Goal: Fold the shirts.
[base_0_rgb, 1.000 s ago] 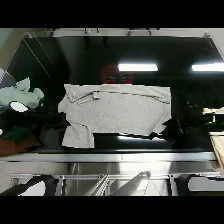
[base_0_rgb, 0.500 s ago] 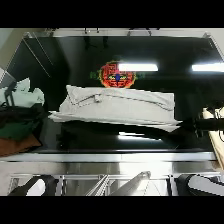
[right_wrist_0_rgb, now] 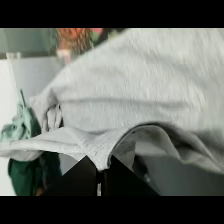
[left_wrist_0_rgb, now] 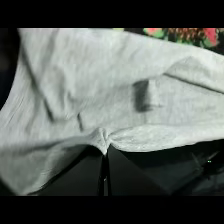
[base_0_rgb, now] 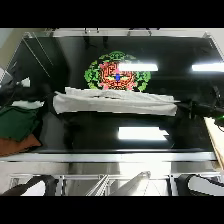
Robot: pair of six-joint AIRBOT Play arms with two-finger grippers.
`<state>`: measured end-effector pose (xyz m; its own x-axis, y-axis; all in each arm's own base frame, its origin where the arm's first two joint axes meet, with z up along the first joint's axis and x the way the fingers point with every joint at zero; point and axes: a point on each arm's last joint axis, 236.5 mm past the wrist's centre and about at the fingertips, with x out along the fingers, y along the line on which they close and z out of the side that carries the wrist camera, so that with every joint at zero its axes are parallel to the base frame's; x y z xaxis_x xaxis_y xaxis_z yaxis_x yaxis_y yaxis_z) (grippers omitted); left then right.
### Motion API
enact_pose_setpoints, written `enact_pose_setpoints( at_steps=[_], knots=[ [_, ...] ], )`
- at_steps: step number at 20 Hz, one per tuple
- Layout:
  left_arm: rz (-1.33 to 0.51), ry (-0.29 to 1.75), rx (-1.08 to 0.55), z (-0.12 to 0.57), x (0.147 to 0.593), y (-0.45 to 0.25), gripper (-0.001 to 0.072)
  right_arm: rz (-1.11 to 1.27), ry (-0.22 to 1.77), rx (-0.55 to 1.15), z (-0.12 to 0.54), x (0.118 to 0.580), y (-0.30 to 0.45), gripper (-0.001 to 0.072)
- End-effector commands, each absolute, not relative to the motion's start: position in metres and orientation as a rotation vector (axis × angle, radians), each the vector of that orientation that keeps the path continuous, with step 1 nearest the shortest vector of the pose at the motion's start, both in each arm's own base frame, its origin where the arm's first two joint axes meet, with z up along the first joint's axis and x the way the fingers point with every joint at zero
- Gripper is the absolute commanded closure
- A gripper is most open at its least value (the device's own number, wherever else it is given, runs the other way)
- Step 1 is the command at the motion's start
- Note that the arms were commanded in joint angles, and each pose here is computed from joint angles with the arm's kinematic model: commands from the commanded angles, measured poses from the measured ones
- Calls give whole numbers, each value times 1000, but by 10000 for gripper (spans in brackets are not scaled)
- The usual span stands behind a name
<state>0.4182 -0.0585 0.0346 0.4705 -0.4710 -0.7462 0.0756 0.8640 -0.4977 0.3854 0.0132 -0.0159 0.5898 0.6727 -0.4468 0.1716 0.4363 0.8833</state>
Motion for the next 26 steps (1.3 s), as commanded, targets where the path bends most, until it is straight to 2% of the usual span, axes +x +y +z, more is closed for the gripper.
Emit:
enact_pose_setpoints(
  at_steps=[1,5,8,9,10,11,12,13,14,15,16,17,18,19,20,23,26],
  knots=[
    [-403,1068,-406,11,467,-81,687,334,829,983,-26,427,11,695],
    [-442,1183,-432,-32,486,-87,688,308,841,880,-52,451,7,694],
    [-495,1248,-428,-49,493,-98,687,291,895,814,-73,448,0,694],
    [-527,1281,-424,-50,490,-101,684,300,924,773,-77,442,-2,669],
    [-553,1304,-423,-46,488,-101,561,324,947,728,-77,437,-5,438],
    [-574,1317,-424,-39,488,-97,332,353,967,674,-73,434,-10,216],
    [-597,1325,-417,-29,487,-95,103,380,986,628,-66,431,-18,201],
    [-601,1315,-414,-17,490,-90,-2,371,1008,605,-60,431,-30,200],
    [-604,1303,-412,-5,493,-85,5,322,1036,590,-58,432,-45,196],
    [-594,1286,-416,9,497,-77,6,273,1059,589,-57,434,-58,146],
    [-579,1275,-429,20,501,-70,9,243,1082,605,-58,436,-64,67],
    [-562,1268,-447,31,503,-64,96,254,1108,624,-60,436,-62,68],
    [-562,1267,-448,39,503,-62,288,280,1146,659,-65,435,-54,70],
    [-573,1281,-444,45,498,-61,644,310,1193,692,-73,432,-44,70],
    [-586,1298,-440,49,493,-62,706,335,1243,726,-82,429,-35,70],
    [-622,1347,-435,52,480,-76,707,431,1368,780,-103,419,-2,72],
    [-673,1359,-395,52,476,-112,707,532,1373,834,-106,425,38,73]
  ],
)
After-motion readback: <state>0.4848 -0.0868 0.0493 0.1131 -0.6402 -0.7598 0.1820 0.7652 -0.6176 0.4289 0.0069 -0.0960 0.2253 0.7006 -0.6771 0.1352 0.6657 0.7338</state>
